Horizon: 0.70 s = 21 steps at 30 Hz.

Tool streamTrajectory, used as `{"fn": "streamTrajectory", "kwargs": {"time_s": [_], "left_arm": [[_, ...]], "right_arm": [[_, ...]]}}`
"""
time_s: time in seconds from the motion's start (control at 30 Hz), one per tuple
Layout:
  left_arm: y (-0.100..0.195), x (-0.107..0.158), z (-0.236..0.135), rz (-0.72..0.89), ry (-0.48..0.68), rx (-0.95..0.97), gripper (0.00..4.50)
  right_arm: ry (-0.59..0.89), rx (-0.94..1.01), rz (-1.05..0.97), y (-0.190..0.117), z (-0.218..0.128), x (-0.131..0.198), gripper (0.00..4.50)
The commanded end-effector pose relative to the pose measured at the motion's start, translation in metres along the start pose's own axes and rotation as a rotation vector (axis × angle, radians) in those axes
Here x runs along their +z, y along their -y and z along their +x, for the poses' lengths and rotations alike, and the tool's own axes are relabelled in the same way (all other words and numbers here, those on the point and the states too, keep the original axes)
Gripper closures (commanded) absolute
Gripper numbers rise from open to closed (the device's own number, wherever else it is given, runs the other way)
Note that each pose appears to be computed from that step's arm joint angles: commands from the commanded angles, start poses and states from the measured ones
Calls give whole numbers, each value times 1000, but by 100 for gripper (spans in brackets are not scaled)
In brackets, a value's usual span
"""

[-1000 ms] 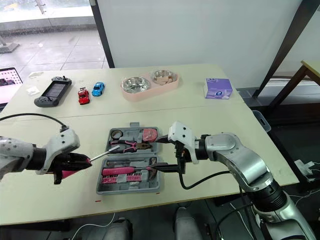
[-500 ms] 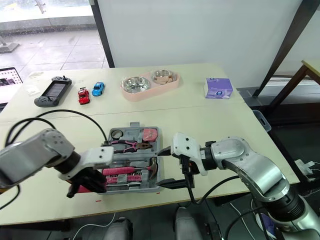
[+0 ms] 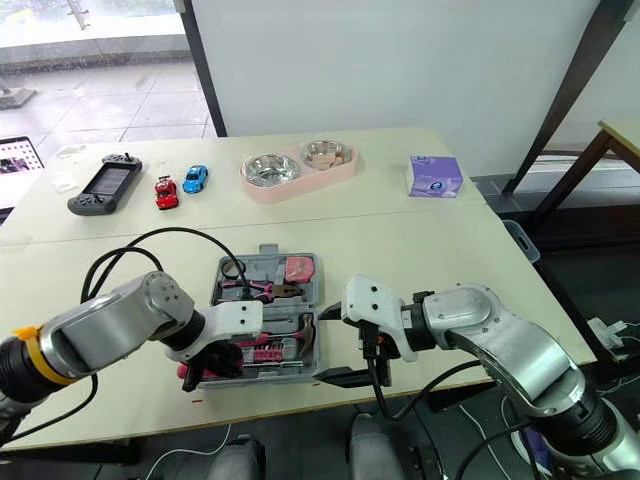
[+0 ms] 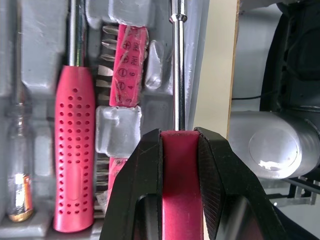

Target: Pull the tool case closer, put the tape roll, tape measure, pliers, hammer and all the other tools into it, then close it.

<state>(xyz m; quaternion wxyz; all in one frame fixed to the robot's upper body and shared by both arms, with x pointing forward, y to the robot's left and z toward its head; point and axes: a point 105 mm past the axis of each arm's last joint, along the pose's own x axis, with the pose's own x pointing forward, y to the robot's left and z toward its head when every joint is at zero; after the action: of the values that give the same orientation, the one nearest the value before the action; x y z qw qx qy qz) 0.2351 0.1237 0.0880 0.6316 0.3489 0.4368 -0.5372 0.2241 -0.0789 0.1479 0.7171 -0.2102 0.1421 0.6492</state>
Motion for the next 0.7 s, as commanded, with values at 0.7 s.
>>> {"fn": "streamTrajectory", "kwargs": {"time_s": [0.7], "left_arm": [[-5, 15, 16, 39, 76, 47, 404]], "right_arm": [[-19, 5, -32, -6, -2, 1, 0]]}}
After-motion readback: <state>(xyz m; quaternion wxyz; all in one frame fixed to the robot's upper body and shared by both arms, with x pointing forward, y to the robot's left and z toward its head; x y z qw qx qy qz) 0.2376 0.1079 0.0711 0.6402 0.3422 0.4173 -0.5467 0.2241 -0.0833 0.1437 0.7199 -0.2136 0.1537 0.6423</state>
